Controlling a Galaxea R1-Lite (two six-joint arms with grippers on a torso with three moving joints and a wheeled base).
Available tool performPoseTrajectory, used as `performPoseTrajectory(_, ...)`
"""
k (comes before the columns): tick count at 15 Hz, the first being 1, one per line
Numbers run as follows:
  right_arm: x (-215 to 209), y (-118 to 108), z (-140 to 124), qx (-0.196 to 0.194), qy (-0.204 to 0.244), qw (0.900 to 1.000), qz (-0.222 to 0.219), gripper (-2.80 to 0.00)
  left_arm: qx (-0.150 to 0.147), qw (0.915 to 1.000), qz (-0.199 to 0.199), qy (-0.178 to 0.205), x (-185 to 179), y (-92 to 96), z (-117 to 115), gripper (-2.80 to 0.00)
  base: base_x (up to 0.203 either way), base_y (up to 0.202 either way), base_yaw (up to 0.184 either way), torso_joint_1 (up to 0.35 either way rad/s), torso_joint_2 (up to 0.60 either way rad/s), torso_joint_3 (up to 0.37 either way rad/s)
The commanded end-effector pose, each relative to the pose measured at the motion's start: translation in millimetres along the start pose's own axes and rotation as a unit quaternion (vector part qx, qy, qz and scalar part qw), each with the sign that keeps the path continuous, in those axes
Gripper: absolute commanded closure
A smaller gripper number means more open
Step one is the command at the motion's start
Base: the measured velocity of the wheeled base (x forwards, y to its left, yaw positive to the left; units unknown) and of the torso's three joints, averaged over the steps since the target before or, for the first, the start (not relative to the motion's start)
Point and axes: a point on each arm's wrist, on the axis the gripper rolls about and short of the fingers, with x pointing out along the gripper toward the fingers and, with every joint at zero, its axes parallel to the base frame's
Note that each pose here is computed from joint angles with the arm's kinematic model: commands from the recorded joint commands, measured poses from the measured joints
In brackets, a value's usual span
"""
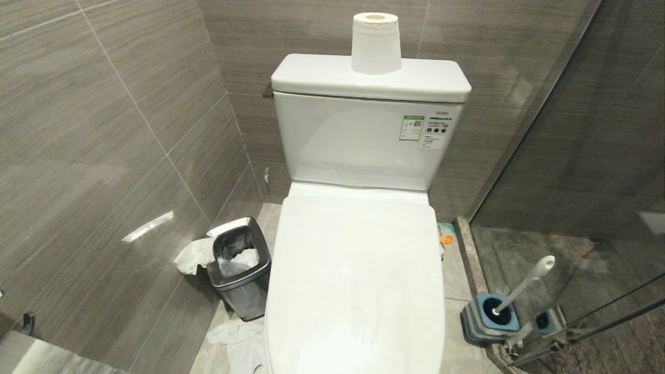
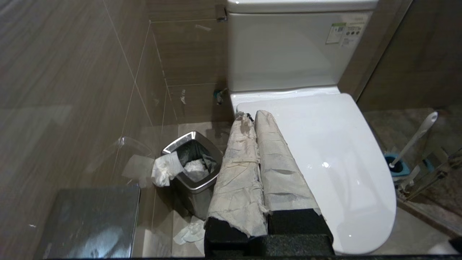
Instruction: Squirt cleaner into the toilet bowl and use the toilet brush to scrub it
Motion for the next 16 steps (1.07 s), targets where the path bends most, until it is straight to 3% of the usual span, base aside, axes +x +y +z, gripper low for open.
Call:
performPoseTrajectory(1,0.0,0.0,0.3,0.0,0.0,1.0,0.0,0.0,0.021,0.9995,0.0,-0.023,-29.3,-8.5,-31.7,0.0,0.0,0.0,0.0,0.0,0.0,0.0)
performPoseTrajectory(6,0.1,0.0,-0.2,0.0,0.001,1.0,0.0,0.0,0.049,0.9982,0.004,-0.035,-53.0,-12.6,-98.0,0.0,0.0,0.0,0.0,0.0,0.0,0.0)
performPoseTrajectory(11,0.0,0.0,0.3,0.0,0.0,1.0,0.0,0.0,0.034,0.9951,0.093,0.001,-23.8,-1.6,-146.0,0.0,0.0,0.0,0.0,0.0,0.0,0.0)
performPoseTrajectory(13,0.0,0.0,0.3,0.0,0.0,1.0,0.0,0.0,0.042,0.9935,0.103,-0.025,0.6,4.3,-171.0,0.0,0.0,0.0,0.0,0.0,0.0,0.0)
performPoseTrajectory(16,0.0,0.0,0.1,0.0,0.0,1.0,0.0,0.0,0.078,0.9854,0.115,-0.099,20.0,8.9,-201.0,0.0,0.0,0.0,0.0,0.0,0.0,0.0)
